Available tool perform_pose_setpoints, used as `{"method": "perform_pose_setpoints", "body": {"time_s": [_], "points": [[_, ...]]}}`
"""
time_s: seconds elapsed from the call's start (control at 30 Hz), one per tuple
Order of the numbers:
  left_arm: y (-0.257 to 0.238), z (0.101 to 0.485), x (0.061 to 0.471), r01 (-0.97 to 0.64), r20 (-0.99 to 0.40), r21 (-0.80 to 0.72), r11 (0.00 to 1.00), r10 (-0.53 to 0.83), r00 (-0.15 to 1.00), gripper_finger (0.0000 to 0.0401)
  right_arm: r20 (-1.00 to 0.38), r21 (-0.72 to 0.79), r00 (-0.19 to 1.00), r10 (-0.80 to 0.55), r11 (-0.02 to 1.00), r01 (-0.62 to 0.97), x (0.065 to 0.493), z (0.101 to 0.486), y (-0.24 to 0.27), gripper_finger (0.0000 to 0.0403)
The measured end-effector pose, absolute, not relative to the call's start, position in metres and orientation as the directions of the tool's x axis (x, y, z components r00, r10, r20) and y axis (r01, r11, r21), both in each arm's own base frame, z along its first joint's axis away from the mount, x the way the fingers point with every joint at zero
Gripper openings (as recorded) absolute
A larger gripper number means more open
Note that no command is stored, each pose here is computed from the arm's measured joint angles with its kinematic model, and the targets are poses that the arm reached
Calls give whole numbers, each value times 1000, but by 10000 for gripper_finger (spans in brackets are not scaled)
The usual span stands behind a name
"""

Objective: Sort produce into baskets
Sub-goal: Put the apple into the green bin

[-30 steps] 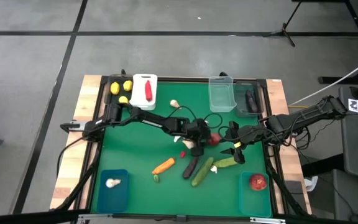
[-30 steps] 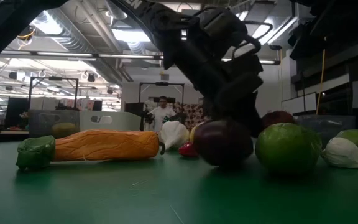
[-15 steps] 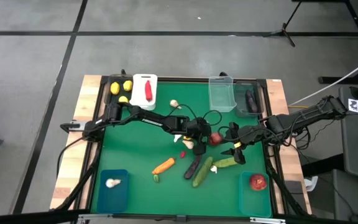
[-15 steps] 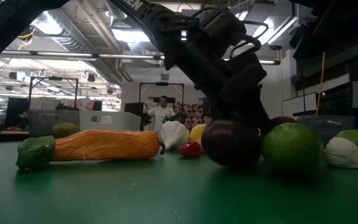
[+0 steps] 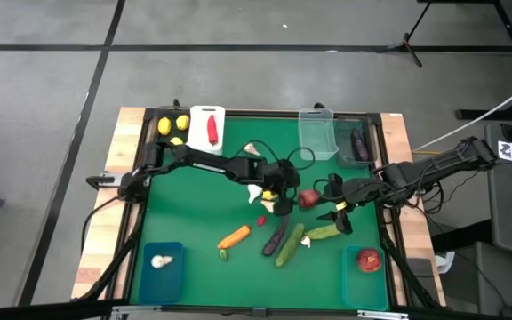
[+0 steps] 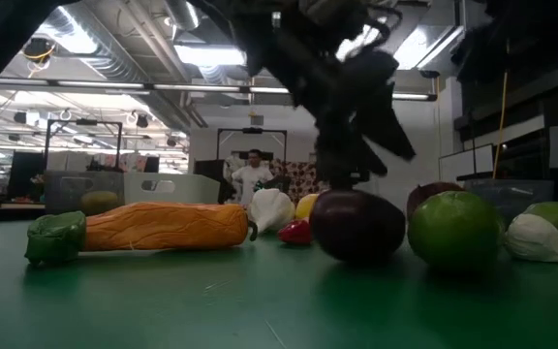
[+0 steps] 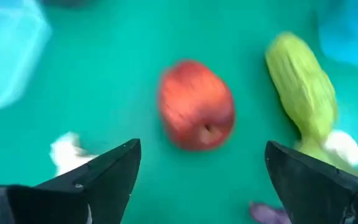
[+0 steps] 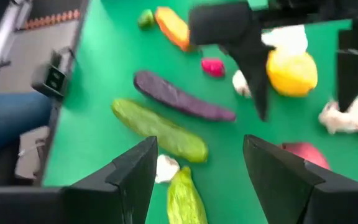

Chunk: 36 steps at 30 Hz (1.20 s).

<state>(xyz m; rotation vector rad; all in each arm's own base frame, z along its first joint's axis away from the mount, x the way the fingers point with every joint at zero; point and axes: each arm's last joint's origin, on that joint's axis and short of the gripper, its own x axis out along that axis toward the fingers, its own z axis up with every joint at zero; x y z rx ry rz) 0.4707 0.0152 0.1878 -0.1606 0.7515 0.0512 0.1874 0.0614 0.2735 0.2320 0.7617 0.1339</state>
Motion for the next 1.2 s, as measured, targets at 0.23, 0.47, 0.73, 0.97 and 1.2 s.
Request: {"method": "perform_pose_setpoints", "body": {"time_s": [0.23,0.47,0.73,0.97,1.2], "points": [[4,203,483,-81,-525,-52,995,42,850,338,-583,222,788,198,972,-80,165,316,53,237],[1,202,493,-135,-407,95,986,162,899,338,-504,244,848,163,969,-41,138,332,43,237],[-5,161,509,-175,-438,77,982,191,878,338,-508,246,847,155,969,-29,133,332,41,237],[-22,147,527,-190,-427,163,968,243,871,338,-548,235,823,148,972,-18,135,327,41,237],[-21,137,523,-223,-521,137,965,261,813,338,-569,237,809,151,971,-15,134,325,41,237]]}}
